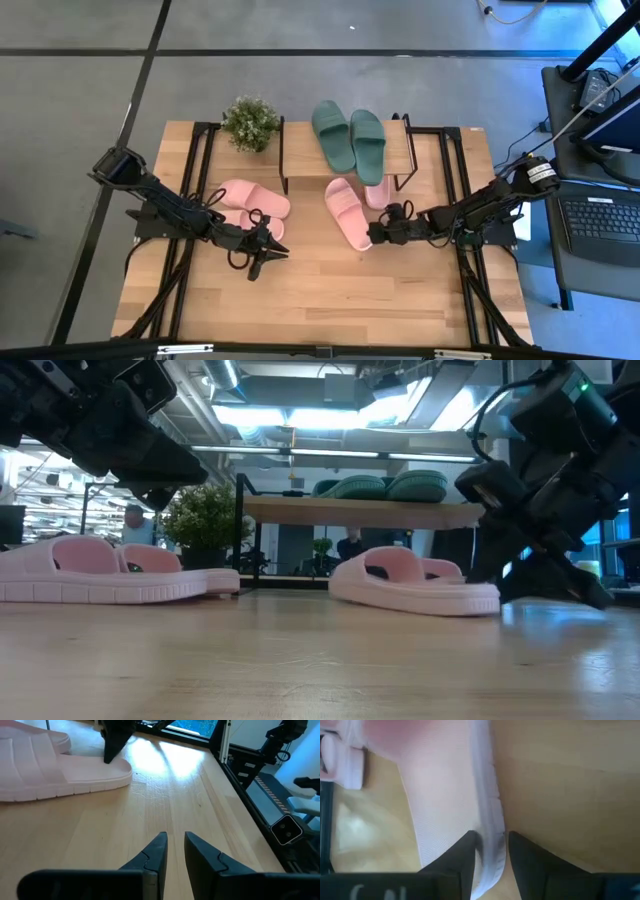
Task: Pick and place slides into the shelf
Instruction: Put the pink slipper under the shelf
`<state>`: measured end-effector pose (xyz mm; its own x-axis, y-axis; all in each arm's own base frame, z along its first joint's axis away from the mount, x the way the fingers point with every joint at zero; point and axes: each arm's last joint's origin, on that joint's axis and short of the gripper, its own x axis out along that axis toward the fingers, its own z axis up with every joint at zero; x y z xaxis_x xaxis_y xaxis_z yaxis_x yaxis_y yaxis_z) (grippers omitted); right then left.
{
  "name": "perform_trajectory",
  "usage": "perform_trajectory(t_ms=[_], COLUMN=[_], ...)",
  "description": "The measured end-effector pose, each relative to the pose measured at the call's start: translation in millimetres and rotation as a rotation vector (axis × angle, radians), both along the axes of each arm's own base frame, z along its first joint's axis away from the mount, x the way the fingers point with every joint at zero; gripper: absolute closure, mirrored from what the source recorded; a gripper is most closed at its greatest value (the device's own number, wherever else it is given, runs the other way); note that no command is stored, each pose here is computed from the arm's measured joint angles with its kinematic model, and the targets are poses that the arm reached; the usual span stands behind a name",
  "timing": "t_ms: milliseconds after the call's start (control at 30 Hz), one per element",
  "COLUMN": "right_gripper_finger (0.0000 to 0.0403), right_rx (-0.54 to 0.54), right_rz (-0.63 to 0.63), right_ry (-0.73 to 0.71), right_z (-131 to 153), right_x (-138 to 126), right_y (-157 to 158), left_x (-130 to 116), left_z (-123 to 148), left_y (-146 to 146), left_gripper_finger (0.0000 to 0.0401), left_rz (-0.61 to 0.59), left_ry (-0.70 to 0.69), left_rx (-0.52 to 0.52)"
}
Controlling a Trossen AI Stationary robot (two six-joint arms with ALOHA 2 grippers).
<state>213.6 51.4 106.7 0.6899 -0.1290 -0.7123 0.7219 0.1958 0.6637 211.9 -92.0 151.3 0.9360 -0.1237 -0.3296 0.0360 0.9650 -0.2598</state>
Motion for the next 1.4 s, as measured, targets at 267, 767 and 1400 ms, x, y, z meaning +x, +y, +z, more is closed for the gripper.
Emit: perform_trajectory(t_ms=[267, 767, 1400], right_gripper_finger=[0.0285, 0.0285, 0.0141], right_rx=[0.003, -0.053, -0.065], right_rz=[-0.007, 0.051, 0.109], right_ry=[0.005, 0.013, -0.019], right_z=[-0.2, -0.2, 2.6], right_x=[-0.3, -0.1, 3.0], right_y=[-0.1, -0.1, 1.5], left_x=[0.0, -0.8, -0.9], left_z=[0.0, -2.2, -2.5], left_y=[0.0, 0.4, 0.4], left_gripper_finger=[0.0344, 0.0344, 0.0344], left_rz=[0.0, -0.001, -0.001], left_ry=[0.0, 0.022, 0.025], left_rx=[0.0, 0.015, 0.016])
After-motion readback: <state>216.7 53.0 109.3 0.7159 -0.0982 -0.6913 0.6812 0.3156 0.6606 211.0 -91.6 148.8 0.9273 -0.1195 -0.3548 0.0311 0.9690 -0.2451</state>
